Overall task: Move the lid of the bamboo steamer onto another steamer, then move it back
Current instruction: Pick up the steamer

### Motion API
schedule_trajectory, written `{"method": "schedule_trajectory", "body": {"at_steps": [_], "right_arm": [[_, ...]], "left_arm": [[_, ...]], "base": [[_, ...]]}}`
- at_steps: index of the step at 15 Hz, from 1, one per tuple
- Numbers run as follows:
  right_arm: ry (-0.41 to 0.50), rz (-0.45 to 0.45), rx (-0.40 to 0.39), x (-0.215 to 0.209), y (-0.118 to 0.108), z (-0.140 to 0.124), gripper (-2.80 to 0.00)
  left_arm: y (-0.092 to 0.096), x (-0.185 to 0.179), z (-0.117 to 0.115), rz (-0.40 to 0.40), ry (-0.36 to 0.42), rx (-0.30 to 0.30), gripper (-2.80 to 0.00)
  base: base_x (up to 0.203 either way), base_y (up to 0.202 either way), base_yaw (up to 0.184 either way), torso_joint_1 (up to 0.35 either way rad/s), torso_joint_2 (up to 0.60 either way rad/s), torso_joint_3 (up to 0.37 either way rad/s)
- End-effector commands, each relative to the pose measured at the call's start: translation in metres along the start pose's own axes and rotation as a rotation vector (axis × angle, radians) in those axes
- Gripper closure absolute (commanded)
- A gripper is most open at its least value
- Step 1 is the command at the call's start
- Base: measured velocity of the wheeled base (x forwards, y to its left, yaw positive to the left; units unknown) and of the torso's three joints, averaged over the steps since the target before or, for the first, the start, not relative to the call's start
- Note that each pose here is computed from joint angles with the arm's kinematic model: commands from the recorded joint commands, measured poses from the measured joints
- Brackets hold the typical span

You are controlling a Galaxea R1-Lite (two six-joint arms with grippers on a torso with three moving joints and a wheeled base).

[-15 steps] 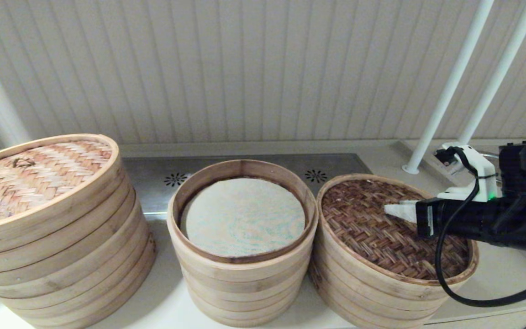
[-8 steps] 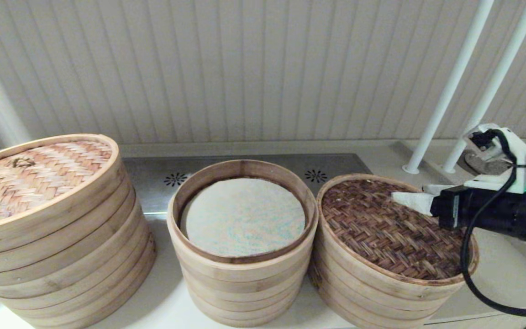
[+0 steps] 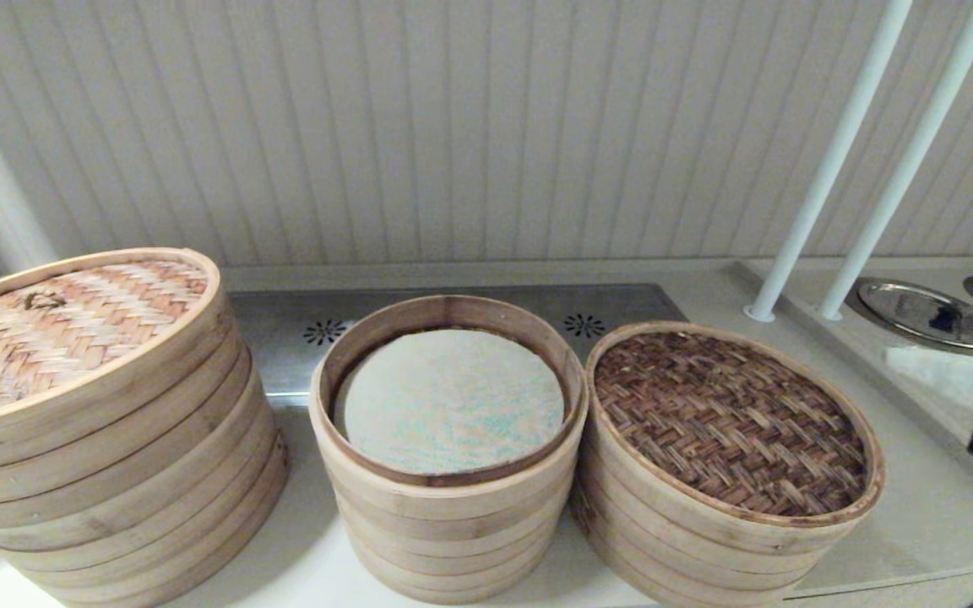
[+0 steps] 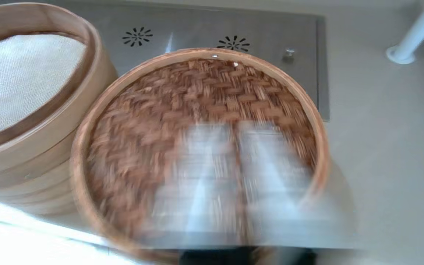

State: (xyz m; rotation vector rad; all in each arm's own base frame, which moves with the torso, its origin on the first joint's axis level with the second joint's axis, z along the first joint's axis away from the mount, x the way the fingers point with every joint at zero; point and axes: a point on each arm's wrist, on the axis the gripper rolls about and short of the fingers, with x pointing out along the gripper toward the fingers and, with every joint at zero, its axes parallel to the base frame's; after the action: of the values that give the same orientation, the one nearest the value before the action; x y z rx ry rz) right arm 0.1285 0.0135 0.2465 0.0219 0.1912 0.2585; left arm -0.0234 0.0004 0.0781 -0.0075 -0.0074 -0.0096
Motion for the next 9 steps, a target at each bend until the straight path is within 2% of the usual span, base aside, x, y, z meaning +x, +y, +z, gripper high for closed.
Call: {"method": "schedule_trajectory", "body": {"at_steps": [1, 5, 9], "right_arm": [[-0.1, -0.016, -0.016, -0.052, 0.009, -0.001, 0.0], [-0.099, -0.074, -0.012, -0.115, 0.02, -0.033, 0.0], [-0.059, -0.115, -0.004, -0.144, 0.025, -0.093, 0.0]], "left_arm": [[0.0, 0.0, 0.0, 0.0, 0.0, 0.0, 0.0], [0.0, 0.0, 0.0, 0.0, 0.0, 0.0, 0.0], [0.0, 0.0, 0.0, 0.0, 0.0, 0.0, 0.0]], "base": [[0.0, 0.0, 0.0, 0.0, 0.0, 0.0], [0.0, 0.0, 0.0, 0.0, 0.0, 0.0], [0.0, 0.0, 0.0, 0.0, 0.0, 0.0]]}}
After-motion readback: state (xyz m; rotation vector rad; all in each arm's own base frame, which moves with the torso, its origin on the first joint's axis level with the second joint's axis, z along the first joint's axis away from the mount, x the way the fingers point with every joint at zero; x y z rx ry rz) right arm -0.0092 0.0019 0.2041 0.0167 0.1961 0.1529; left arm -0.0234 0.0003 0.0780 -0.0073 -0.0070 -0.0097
